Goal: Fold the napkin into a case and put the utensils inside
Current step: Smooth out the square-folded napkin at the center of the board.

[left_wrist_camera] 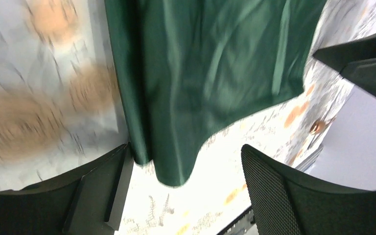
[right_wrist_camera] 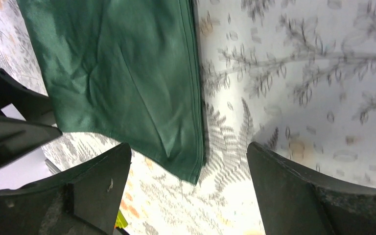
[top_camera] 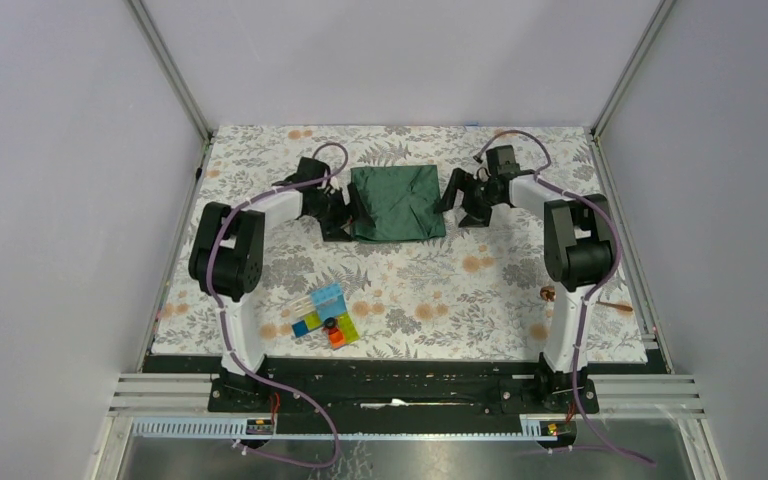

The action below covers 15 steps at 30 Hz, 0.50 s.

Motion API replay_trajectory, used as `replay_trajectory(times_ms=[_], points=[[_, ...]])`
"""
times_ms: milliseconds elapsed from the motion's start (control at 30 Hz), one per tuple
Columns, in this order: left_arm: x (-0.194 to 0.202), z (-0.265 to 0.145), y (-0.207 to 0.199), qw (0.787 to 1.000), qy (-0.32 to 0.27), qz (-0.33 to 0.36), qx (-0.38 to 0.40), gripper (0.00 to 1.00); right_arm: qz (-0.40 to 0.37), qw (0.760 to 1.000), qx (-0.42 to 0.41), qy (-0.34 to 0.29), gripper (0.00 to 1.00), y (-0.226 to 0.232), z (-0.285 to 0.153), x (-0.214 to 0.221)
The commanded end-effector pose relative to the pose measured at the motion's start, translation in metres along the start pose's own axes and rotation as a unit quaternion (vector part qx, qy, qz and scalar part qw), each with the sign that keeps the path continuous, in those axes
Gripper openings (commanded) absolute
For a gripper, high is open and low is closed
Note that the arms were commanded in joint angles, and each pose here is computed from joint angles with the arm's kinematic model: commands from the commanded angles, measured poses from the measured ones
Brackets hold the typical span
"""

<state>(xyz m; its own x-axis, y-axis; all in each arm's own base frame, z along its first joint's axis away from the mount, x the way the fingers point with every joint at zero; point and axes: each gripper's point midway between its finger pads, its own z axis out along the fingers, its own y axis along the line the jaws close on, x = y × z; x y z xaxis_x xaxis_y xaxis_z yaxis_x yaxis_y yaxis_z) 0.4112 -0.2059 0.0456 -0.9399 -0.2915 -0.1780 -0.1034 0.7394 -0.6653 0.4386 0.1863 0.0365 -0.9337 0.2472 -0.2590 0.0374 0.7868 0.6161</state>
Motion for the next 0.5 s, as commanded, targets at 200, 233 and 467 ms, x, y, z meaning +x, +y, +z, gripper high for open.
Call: replay_trajectory(times_ms=[200, 233, 467], points=[[0.031, -0.048, 0.013, 0.999, -0.018, -0.025, -0.044, 0.88, 0.080, 0.996, -0.040, 0.018, 0.88, 0.015, -0.024, 0.043], [0.035, -0.047, 0.010, 0.999, -0.015, -0.037, -0.030, 0.85, 0.098, 0.994, -0.054, 0.016, 0.86, 0.018, -0.023, 0.046], [0.036, -0.039, -0.001, 0.995, -0.035, -0.086, 0.025, 0.62, 0.190, 0.978, -0.081, -0.019, 0.75, 0.014, -0.012, 0.050]])
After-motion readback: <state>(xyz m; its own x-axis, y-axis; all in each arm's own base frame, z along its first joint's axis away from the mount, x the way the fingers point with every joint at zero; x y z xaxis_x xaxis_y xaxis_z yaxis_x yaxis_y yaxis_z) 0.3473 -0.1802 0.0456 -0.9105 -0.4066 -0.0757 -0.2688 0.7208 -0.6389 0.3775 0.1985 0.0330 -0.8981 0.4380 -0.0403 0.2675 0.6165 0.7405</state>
